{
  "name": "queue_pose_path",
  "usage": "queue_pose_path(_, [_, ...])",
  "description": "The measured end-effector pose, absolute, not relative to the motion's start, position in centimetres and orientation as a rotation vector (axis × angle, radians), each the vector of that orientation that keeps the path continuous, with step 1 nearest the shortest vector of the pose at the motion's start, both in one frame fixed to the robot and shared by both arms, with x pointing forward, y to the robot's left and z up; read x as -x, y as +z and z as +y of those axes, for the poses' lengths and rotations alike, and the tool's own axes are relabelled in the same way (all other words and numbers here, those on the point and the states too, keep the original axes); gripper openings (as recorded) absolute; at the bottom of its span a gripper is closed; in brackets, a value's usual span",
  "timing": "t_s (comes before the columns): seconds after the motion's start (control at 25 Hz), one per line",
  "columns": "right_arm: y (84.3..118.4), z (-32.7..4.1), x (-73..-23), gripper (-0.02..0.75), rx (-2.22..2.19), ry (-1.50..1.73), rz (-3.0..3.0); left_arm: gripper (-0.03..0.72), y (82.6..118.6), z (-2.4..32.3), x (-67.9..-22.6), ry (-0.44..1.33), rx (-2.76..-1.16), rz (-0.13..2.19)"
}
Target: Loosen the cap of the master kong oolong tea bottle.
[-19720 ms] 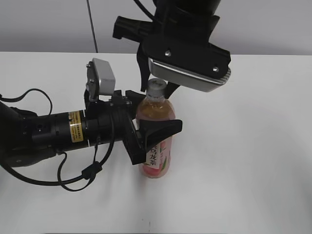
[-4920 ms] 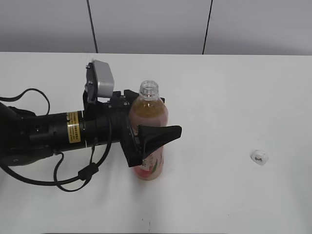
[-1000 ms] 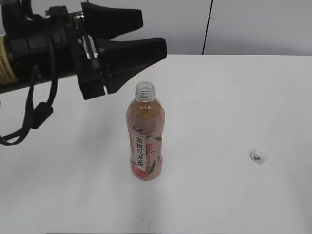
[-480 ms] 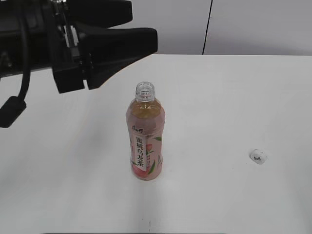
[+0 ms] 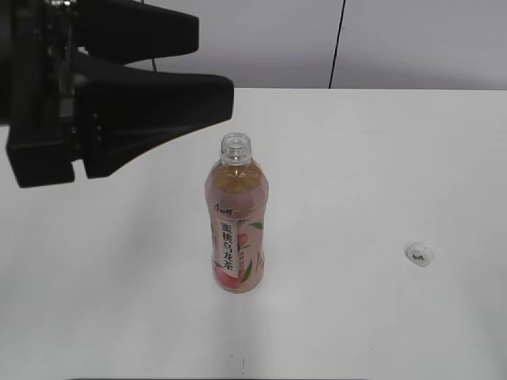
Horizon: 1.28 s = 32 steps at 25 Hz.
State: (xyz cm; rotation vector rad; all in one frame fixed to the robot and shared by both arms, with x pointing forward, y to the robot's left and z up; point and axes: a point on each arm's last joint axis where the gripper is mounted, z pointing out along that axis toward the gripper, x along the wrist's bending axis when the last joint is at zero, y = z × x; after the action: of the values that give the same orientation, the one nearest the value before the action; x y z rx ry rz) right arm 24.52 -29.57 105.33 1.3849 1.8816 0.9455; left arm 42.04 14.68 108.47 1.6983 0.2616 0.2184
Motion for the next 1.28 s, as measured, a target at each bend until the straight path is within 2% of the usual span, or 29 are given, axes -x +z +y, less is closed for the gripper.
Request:
queue_pose_path(0.24, [105.3, -29.6, -24.5, 0.566, -1.385, 0.946, 1.882, 0.591, 109.3, 15.4, -41.6, 0.296, -1.700, 0.304])
queue_pose_path(0.52, [105.3, -29.6, -24.5, 0.566, -1.385, 0.946, 1.882, 0.567, 111.2, 16.3, -41.0, 0.335, -1.560, 0.409])
queue_pose_path(0.64, [105.3, -29.6, -24.5, 0.566, -1.385, 0.946, 1.882, 0.559, 111.2, 17.2, -41.4, 0.392, -1.507, 0.550])
queue_pose_path(0.92, [105.3, -29.6, -24.5, 0.566, -1.385, 0.946, 1.882, 0.559, 108.6, 20.5, -41.5, 0.561, -1.437, 0.961])
queue_pose_path(1.12, [105.3, -29.6, -24.5, 0.566, -1.385, 0.946, 1.882, 0.556, 111.1, 23.0, -38.6, 0.593, -1.228, 1.051])
queue_pose_path(1.2, [105.3, -29.6, -24.5, 0.566, -1.385, 0.946, 1.882, 0.555, 111.6, 23.6, -37.5, 0.611, -1.208, 1.057])
queue_pose_path(1.28, [105.3, -29.6, -24.5, 0.566, -1.385, 0.946, 1.882, 0.555, 111.4, 24.1, -36.5, 0.645, -1.254, 1.078])
